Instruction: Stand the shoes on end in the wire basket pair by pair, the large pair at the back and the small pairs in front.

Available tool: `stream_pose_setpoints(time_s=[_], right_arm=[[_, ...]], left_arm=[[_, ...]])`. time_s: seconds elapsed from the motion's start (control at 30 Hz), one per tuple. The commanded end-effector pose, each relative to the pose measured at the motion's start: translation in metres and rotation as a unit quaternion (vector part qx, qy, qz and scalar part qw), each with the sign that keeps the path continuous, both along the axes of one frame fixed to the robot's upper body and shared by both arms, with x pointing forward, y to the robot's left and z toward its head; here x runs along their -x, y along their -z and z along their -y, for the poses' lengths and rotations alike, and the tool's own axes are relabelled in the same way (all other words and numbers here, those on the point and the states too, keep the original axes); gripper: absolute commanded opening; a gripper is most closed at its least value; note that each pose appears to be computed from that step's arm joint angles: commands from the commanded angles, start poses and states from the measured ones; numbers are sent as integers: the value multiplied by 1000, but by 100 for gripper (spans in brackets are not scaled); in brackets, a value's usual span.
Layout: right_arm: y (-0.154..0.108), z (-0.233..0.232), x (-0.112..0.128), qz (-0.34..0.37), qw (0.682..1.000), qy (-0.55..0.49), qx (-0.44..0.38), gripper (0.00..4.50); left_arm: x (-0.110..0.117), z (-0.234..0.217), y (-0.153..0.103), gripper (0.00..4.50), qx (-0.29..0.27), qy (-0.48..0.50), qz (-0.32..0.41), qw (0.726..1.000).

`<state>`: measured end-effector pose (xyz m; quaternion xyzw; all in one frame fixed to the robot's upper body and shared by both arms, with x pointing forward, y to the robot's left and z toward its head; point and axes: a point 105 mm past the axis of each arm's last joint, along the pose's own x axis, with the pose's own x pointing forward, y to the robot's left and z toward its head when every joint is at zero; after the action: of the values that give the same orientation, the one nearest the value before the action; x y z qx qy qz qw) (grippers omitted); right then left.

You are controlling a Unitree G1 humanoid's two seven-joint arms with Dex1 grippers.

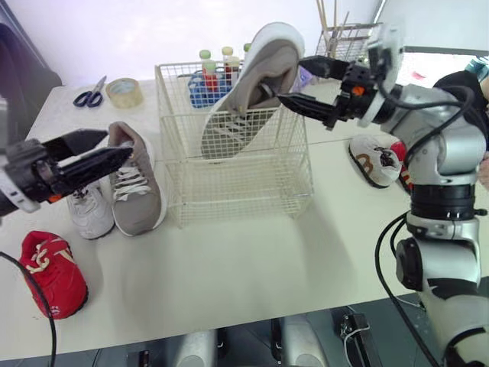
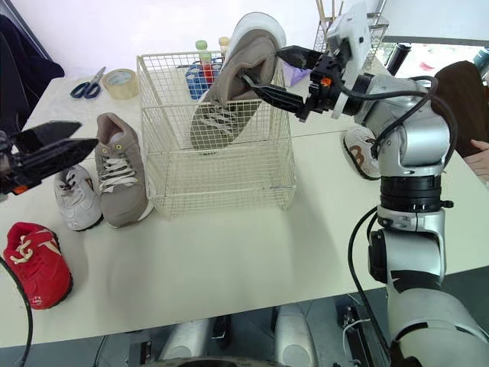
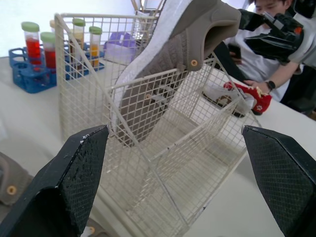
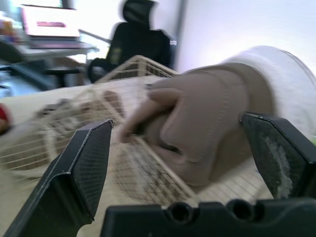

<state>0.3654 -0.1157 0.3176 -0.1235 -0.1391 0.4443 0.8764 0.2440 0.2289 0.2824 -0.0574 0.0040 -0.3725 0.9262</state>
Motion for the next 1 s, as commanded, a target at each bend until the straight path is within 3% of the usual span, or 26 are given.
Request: stream_pose_setpoints(time_s=[0.03,0.33,0.53,0.63,0.87,1.0], right_arm=[[-10,0,0,20,999,46,-23,445],[-16,0,-4,-4,984,135,-113,445],[-11,-13,-4,3,981,165,-102,445],[-10,-19,-5,9,979,183,-89,370],[-12,-39,3,44,981,182,-43,33],[-19,-44,7,69,981,177,-38,33]], left_arm=[[1,3,-7,450,-8,0,23,1000],[-10,8,0,450,6,7,18,1000],[-19,11,1,450,14,13,24,1000],[-22,13,3,450,15,14,24,1000],[-23,15,4,450,22,14,28,999],[-24,15,5,450,25,12,30,999]])
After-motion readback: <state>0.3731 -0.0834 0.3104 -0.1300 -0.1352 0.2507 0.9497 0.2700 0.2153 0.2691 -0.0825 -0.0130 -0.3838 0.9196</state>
